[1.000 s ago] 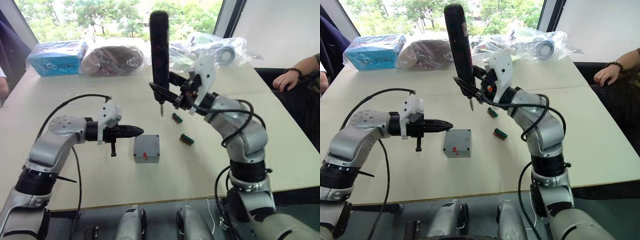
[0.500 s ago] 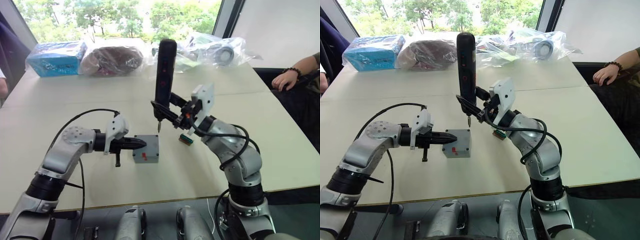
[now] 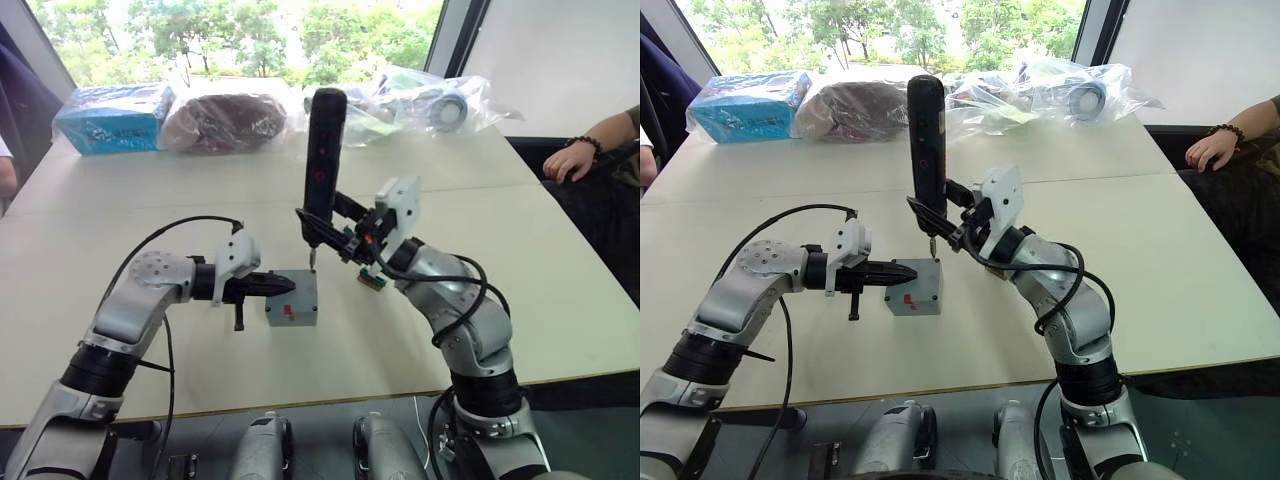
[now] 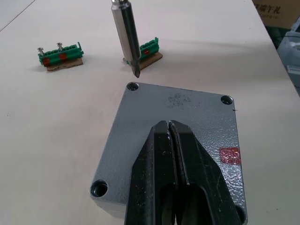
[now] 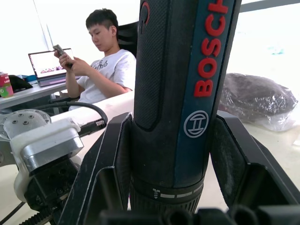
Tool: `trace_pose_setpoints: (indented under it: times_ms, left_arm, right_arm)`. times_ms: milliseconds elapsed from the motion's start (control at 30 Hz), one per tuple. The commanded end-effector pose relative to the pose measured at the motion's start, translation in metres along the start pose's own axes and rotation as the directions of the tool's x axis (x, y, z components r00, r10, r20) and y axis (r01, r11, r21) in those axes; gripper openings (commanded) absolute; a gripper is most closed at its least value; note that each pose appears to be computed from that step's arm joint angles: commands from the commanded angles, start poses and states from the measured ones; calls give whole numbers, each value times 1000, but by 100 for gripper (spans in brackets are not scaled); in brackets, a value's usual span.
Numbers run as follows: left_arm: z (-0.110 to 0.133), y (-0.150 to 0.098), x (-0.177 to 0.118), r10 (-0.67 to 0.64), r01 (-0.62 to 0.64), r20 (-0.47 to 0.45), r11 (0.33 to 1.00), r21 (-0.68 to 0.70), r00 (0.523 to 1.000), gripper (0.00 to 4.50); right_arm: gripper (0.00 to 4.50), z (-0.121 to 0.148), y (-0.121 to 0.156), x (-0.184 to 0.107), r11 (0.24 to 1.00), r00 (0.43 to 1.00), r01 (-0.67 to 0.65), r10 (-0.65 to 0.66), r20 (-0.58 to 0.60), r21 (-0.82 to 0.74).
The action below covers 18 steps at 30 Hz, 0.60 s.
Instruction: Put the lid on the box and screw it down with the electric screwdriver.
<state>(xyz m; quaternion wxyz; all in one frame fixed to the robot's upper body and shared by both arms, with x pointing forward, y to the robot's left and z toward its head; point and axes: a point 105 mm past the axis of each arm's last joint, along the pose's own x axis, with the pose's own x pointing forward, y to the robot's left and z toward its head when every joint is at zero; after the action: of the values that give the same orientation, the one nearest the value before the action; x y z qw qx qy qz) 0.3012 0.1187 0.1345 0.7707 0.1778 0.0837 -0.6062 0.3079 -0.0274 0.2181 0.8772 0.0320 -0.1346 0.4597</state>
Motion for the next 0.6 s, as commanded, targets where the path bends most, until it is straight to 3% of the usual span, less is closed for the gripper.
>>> trace_pose_setpoints:
  times_ms: [33,600]
  left_arm:
    - [-9,-3,0,-8,7,-43,1000,-31,999,0]
    - [-11,-6,-5,-13,10,-63,999,-40,998,0]
  right_arm:
    - [184,15,5,3,999,997,-24,27,75,-42]
    - [184,-9,2,-4,997,999,-33,34,19,-76]
